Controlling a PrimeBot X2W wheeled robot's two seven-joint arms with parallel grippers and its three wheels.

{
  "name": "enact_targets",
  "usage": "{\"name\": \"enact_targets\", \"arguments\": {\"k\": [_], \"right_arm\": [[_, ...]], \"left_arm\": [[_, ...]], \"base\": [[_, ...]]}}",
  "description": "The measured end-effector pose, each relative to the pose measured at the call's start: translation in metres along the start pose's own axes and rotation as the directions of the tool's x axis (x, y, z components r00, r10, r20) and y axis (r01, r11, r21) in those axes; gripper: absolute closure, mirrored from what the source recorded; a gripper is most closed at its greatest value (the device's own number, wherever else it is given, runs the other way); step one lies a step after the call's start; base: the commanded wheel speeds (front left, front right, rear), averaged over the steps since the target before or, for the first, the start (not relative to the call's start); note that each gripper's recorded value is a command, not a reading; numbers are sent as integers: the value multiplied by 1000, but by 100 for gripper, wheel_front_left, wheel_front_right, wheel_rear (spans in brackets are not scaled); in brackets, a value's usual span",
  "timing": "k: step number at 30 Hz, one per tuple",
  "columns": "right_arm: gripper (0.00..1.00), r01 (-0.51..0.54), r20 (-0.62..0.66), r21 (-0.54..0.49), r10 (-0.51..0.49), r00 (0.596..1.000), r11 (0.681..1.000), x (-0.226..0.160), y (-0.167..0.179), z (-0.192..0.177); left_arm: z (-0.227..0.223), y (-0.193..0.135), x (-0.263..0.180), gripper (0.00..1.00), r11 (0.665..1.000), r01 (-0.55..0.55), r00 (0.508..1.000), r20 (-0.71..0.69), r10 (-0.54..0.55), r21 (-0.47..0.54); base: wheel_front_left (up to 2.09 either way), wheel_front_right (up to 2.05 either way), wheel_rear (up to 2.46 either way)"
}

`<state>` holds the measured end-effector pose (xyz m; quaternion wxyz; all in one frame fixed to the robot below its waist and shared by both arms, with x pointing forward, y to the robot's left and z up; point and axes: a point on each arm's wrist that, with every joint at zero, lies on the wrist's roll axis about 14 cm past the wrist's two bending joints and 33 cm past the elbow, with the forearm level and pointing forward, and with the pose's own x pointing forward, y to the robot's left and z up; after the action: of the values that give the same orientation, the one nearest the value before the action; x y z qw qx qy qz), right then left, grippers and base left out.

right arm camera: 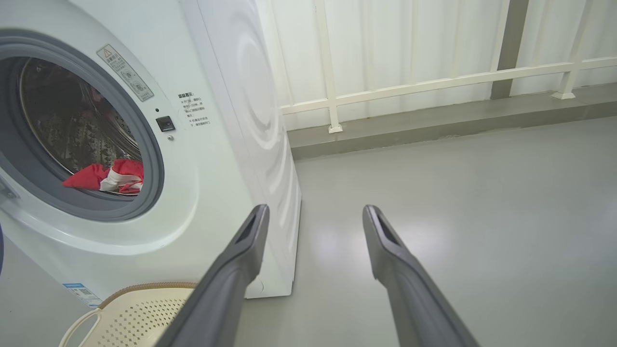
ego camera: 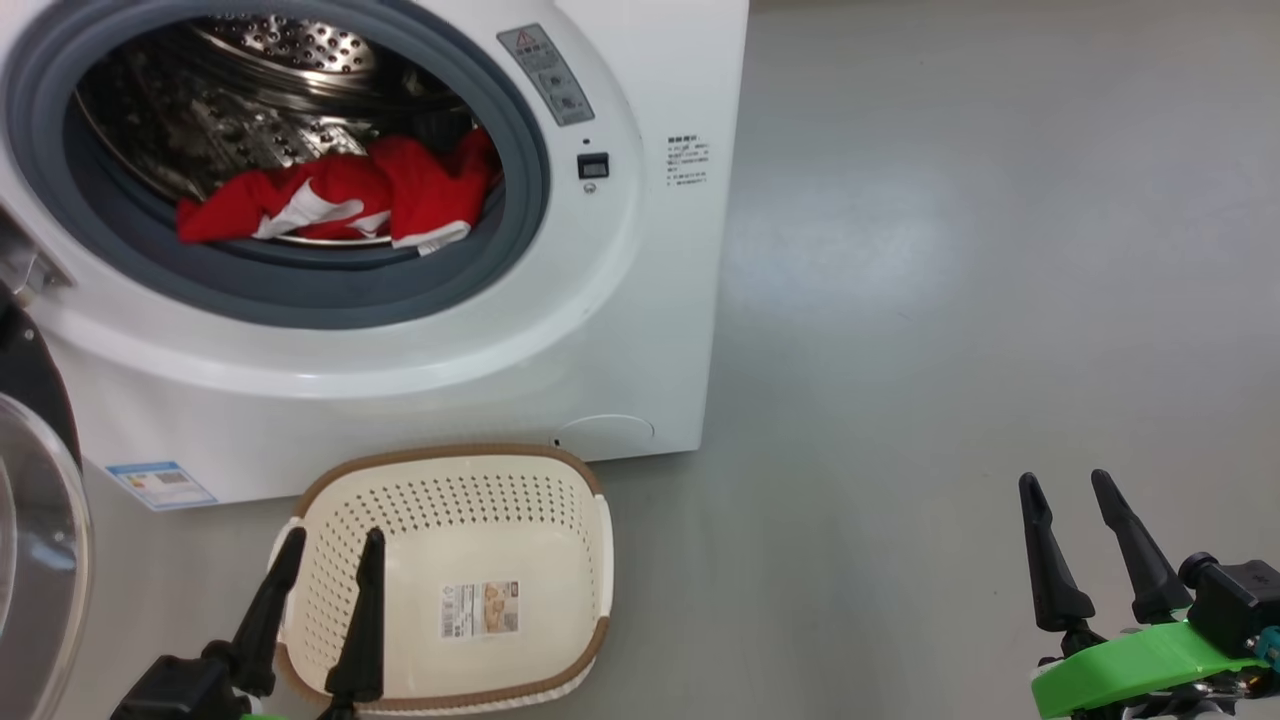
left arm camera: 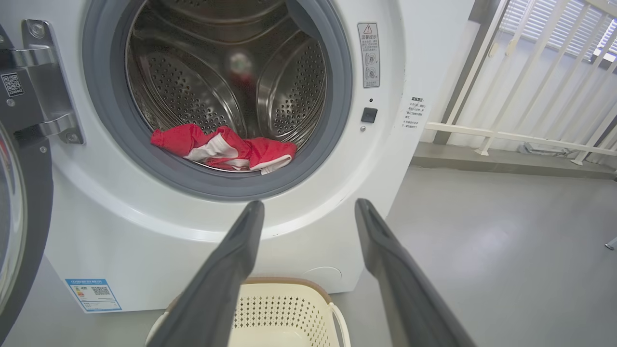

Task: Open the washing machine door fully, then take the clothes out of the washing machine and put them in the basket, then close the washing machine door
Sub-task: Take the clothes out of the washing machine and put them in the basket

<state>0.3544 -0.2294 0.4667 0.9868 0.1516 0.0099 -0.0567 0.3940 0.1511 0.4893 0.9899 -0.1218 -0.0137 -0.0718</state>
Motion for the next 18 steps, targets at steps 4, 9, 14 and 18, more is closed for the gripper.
{"name": "enact_targets", "arguments": {"k": [4, 9, 14, 18], "right_arm": [[0, 0, 0, 0, 0, 1000, 1000, 0, 0, 0], [0, -1, -3, 1, 1, 1000, 1000, 1, 1, -1], [0, -1, -6, 0, 1, 1000, 1000, 1, 1, -2], [0, -1, -11, 0, 1, 1000, 1000, 2, 1, -4]], "left_arm": [[-2, -1, 0, 0, 1000, 2, 1000, -6, -2, 0], [-5, 3, -1, 0, 1000, -6, 1000, -17, 7, 18], [-5, 3, 1, 0, 1000, -5, 1000, -15, 6, 21], [-6, 4, 1, 0, 1000, -7, 1000, -21, 8, 22]], "base": [[101, -132, 31], [61, -73, 13], [8, -8, 0], [0, 0, 0]]}}
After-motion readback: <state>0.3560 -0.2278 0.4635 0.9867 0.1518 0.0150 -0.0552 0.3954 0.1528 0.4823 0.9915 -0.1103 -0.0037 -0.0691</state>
